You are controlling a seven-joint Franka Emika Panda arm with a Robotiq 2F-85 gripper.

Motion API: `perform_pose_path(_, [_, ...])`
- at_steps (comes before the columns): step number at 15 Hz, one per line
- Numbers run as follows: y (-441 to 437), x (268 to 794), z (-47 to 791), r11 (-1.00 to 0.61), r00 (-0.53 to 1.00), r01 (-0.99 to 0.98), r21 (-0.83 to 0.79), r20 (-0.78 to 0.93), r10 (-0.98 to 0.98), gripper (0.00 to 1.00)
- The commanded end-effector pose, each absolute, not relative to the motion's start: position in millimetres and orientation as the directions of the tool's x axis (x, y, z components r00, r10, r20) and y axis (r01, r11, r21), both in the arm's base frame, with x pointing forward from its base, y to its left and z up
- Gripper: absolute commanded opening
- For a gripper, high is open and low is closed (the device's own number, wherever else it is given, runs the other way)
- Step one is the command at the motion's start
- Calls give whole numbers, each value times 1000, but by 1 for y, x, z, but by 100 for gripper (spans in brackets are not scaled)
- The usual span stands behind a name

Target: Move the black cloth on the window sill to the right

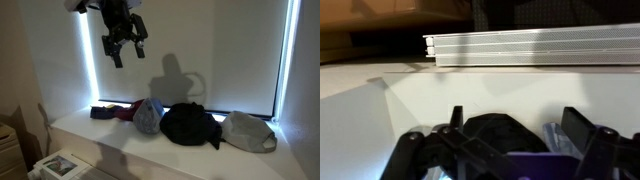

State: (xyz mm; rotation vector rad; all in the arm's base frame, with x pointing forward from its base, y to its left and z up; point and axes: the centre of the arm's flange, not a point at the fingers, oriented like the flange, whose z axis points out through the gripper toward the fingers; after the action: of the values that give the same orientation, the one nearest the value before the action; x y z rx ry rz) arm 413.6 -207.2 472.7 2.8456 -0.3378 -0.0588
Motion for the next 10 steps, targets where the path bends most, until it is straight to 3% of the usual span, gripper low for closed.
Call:
perform_pose_path(1, [-207, 427, 465, -860, 909, -412, 301, 77, -409, 100])
perform_pose_path(2, [-213, 423, 459, -898, 941, -332, 288, 29, -338, 100])
perform_pose_path(6, [-211, 424, 458, -894, 936, -344, 289, 34, -349, 100])
perform_pose_path(10, [-279, 448, 443, -760, 791, -611, 220, 127, -599, 100])
